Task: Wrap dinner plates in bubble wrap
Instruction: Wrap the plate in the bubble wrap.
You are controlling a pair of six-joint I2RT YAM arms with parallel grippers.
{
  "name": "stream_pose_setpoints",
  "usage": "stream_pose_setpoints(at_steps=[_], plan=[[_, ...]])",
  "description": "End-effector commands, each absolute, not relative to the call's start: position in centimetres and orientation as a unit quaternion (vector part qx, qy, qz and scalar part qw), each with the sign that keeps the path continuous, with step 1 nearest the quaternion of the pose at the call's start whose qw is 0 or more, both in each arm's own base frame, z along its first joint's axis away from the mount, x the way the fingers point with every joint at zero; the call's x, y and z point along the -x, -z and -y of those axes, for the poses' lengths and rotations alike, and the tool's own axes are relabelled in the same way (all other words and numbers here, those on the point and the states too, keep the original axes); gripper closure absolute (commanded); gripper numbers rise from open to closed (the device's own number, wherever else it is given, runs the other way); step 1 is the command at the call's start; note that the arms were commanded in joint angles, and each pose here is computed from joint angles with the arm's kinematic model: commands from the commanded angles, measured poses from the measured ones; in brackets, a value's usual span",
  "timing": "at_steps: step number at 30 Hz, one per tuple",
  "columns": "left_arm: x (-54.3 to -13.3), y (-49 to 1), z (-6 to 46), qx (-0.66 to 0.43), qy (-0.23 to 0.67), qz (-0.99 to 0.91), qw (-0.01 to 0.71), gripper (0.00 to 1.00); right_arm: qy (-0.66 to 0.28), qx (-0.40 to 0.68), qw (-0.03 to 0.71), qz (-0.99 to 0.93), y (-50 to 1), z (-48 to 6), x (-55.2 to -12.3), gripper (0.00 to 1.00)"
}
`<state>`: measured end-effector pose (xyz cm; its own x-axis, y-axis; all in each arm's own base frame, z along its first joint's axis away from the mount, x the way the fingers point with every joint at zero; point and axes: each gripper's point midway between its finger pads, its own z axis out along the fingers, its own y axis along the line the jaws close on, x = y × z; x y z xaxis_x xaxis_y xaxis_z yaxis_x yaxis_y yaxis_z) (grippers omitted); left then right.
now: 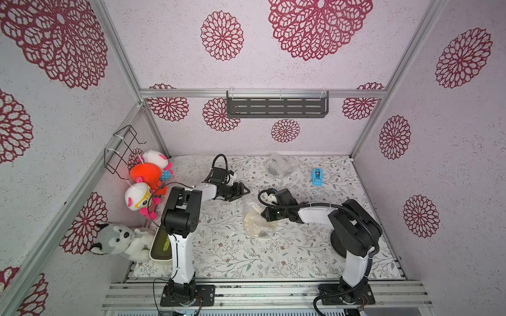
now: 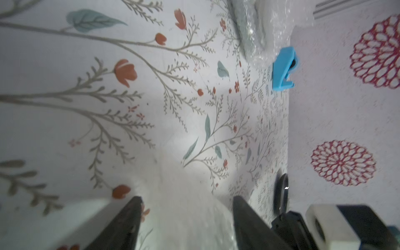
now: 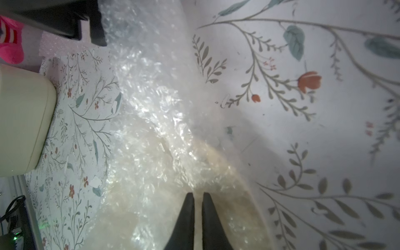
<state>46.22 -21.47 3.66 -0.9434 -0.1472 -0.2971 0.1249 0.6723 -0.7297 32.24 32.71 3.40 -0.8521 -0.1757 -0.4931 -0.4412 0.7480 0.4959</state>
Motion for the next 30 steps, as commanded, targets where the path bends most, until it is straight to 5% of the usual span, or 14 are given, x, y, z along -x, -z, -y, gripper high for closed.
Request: stream_pose_setpoints(at_steps=[1,4,13,22,30], plan=[[-46.7,-5.8,23.1,-0.033,0.454,-0.87,0.188,0.77,-0.254,0.171,0.127,-0.943,1.1,-30.1,-28.3,0.89],[-46.2,-7.9,23.4,-0.04,0.472,-0.858,0.199,1.0,-0.256,0.167,0.122,-0.944,1.0,-30.1,-28.0,0.89],[-37.2,-14.6,28.1,-0.081,0.484,-0.844,0.216,1.0,-0.267,0.102,0.077,-0.955,1.7,-30.0,-27.5,0.9],[-27.5,-6.6,32.8,-0.105,0.425,-0.894,0.093,1.0,-0.266,0.027,0.079,-0.96,0.7,-29.5,-28.5,0.88],[-24.5,-1.4,32.0,-0.088,0.38,-0.92,0.036,1.0,-0.302,-0.05,0.177,-0.935,-4.0,-29.0,-31.4,0.83]])
